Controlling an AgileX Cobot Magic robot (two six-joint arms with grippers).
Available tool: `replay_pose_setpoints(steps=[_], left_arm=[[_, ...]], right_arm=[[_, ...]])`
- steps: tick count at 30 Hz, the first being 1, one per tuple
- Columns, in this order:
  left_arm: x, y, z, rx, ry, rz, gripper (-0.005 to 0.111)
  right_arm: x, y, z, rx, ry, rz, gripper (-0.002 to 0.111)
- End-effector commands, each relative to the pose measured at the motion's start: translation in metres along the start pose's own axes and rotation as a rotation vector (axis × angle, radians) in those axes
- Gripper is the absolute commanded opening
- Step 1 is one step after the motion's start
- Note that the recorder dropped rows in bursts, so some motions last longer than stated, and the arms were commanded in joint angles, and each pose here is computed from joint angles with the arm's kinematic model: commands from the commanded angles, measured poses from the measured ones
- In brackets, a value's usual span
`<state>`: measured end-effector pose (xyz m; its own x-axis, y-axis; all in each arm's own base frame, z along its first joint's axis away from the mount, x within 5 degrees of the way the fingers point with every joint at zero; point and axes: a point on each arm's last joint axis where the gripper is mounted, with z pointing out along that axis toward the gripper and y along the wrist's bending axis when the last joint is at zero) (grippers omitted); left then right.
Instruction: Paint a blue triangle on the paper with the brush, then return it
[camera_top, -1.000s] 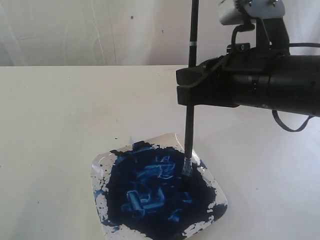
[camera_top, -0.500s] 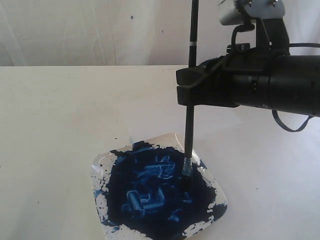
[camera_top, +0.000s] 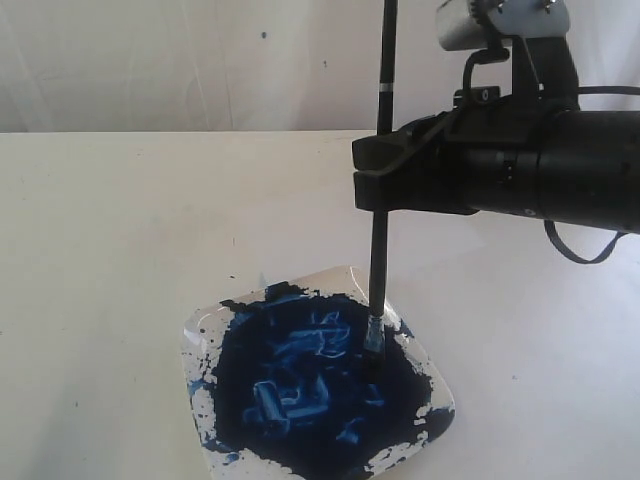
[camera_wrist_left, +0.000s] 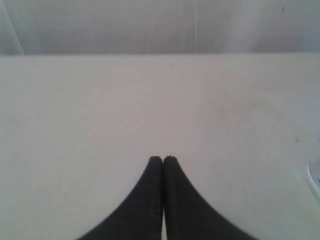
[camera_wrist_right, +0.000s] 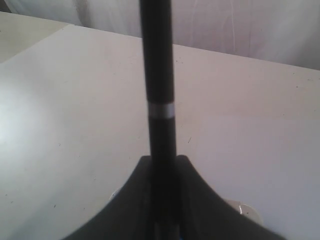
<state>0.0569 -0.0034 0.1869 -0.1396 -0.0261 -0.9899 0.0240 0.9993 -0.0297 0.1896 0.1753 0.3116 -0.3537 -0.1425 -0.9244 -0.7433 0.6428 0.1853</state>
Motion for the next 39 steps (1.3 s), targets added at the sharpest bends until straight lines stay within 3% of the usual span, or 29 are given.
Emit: replay_pose_setpoints(steps=[1,6,8,12,14,20,23,27,30,33,39], left_arm=[[-0.027,0.007,-0.005,-0.077,-0.313,-0.012,0.0],[-0.052,0.015,-0.019,-0.164,-0.632,-0.024,0.0],[-0.05,0.015,-0.017,-0.175,-0.599,-0.004,0.0],[-0.037,0.013,-0.006,-0.187,-0.387,0.179,0.0],[-0.04,0.014,-0.002,-0.201,-0.358,0.237,0.0],[-0.063,0.014,0.017,-0.21,-0.287,0.34,0.0],[-0.08,0.012,0.035,-0.18,-0.222,0.447,0.0],[-0.1,0.012,0.065,-0.159,-0.149,0.507,0.0],[-0.108,0.013,0.087,-0.147,-0.093,0.502,0.0],[-0.107,0.015,0.108,-0.13,-0.033,0.421,0.0],[-0.082,0.016,0.135,-0.116,0.104,0.084,0.0]], right_arm=[[0.0,0.001,-0.002,-0.006,-0.003,-0.004,0.0],[0.0,0.001,-0.002,-0.006,-0.003,-0.004,0.0],[0.0,0.001,-0.002,-0.004,-0.003,-0.004,0.0],[0.0,0.001,-0.002,-0.004,-0.003,-0.004,0.0],[0.0,0.001,-0.002,-0.004,-0.003,-0.004,0.0],[0.0,0.001,-0.002,-0.004,-0.003,-0.004,0.0],[0.0,0.001,-0.002,-0.004,-0.003,-0.004,0.0],[0.0,0.001,-0.002,-0.004,-0.003,-0.004,0.0],[0.0,0.001,-0.002,-0.004,-0.003,-0.004,0.0],[0.0,0.001,-0.002,-0.001,-0.004,-0.004,0.0],[0.0,0.0,-0.002,0.007,-0.006,-0.004,0.0]])
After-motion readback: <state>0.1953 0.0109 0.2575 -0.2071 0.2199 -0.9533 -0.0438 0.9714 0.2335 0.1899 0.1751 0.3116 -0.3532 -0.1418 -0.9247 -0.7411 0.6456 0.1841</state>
